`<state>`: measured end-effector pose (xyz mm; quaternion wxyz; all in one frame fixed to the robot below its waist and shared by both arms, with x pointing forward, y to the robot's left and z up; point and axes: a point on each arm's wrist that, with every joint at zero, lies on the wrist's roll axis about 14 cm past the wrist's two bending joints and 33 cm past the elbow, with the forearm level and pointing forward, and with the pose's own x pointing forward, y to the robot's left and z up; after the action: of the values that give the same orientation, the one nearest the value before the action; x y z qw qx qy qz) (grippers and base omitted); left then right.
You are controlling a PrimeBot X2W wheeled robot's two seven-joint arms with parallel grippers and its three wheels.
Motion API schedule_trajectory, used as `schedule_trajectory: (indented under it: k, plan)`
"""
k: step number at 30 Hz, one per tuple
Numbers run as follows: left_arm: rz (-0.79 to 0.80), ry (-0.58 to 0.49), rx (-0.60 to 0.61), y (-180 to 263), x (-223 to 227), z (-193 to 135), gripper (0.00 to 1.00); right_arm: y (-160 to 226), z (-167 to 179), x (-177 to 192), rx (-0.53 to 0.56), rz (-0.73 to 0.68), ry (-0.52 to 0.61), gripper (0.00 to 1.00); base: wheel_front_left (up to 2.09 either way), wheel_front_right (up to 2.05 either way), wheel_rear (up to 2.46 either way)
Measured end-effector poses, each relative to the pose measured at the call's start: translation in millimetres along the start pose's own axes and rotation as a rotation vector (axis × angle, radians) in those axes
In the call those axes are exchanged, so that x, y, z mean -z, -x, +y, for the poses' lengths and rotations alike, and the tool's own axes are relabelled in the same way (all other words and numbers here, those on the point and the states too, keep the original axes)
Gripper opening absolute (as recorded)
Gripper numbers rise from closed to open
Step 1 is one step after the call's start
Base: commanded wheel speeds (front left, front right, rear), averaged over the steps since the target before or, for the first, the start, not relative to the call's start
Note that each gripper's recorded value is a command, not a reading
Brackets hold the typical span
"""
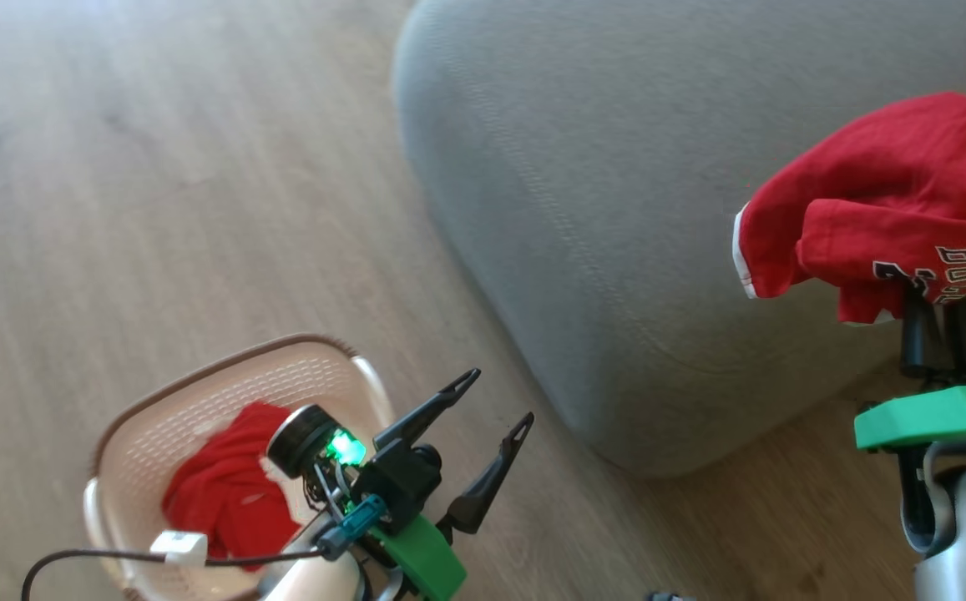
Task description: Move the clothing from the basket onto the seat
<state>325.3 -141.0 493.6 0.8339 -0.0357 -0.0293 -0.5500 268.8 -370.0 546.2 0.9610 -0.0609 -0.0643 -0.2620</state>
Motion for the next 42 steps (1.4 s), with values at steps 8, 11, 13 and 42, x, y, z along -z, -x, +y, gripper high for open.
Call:
schedule_trajectory:
  k: [8, 11, 13, 42]
  plan:
    - [-0.007, 0.022, 0.122, -15.7, 3.4, -25.2, 1.0, 12.8, -31.4, 3.0, 0.107, 0.023, 0.021, 0.0, 0.0, 0.0, 0.0]
    - [-0.003, 0.024, 0.131, -16.1, 5.4, -26.3, 1.0, 13.3, -33.5, 3.8, 0.115, 0.026, 0.023, 0.0, 0.0, 0.0, 0.0]
    - [0.0, 0.025, 0.134, -17.0, 7.8, -24.1, 1.0, 13.3, -35.8, 5.5, 0.125, 0.033, 0.027, 0.0, 0.0, 0.0, 0.0]
    - [0.168, 0.116, 0.205, 5.1, 150.7, 46.2, 1.0, -199.9, 9.7, -16.3, 0.071, -0.109, 0.081, 0.0, 0.0, 0.0, 0.0]
